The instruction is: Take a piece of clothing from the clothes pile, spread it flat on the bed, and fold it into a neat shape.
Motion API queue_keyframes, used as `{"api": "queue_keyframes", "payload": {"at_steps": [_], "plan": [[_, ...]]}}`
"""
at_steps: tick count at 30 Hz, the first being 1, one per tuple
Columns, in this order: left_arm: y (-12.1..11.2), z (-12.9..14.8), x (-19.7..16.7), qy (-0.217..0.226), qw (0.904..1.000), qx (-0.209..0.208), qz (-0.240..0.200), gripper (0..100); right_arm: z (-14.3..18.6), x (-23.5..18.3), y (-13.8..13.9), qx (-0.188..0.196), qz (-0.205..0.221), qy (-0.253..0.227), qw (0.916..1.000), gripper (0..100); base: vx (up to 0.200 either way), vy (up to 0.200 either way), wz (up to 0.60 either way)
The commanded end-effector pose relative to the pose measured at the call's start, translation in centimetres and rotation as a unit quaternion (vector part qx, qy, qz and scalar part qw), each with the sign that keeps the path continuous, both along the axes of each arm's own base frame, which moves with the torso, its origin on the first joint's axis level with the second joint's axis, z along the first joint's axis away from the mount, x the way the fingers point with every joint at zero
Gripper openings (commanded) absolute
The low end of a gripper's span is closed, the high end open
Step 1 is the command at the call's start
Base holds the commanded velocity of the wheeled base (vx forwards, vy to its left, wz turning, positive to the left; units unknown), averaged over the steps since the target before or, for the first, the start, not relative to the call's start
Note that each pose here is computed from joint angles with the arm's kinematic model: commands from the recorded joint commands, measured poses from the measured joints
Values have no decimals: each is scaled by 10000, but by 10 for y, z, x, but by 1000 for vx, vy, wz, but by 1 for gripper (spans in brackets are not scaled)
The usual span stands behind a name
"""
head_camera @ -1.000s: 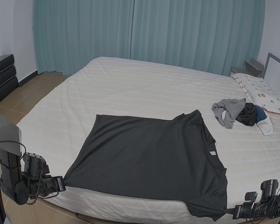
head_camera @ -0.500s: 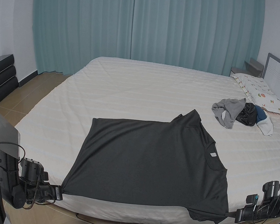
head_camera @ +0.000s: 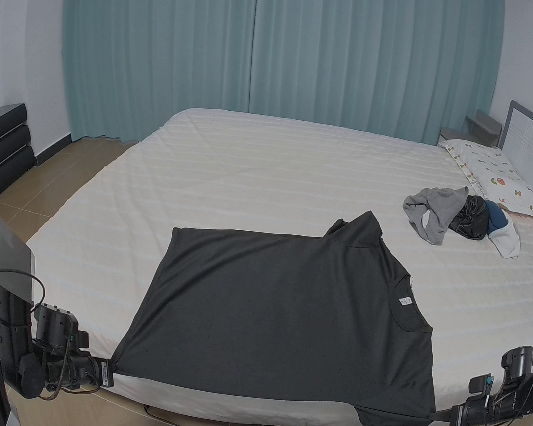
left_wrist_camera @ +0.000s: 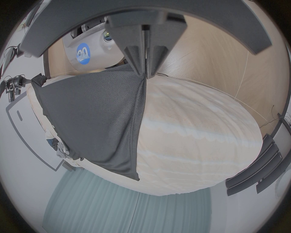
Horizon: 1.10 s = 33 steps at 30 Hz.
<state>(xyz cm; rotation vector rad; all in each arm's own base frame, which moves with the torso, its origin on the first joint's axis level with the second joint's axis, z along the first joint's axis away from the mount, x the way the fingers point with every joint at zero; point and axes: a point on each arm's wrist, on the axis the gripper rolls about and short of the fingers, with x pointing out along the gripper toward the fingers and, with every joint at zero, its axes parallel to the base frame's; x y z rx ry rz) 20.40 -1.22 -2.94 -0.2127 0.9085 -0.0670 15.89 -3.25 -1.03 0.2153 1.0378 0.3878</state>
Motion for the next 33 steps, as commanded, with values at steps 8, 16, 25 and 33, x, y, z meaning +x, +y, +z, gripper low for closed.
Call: {"api": "queue_keyframes", "payload": {"at_steps": [8, 16, 25, 33], "plan": [[4, -3, -11, 398, 9987, 242, -216, 0, 2, -7, 1, -118, 48, 58, 9999, 0, 0, 0, 0], [8, -1, -14, 480, 9980, 322, -251, 0, 10, -15, 2, -245, 188, 95, 9995, 0, 0, 0, 0], [8, 10, -19, 457, 9973, 414, -389, 0, 18, -16, 3, -399, 224, -146, 9988, 0, 0, 0, 0], [6, 22, -3, -349, 9993, 123, 61, 0, 26, 4, 2, -438, 296, -591, 9969, 0, 0, 0, 0]]}}
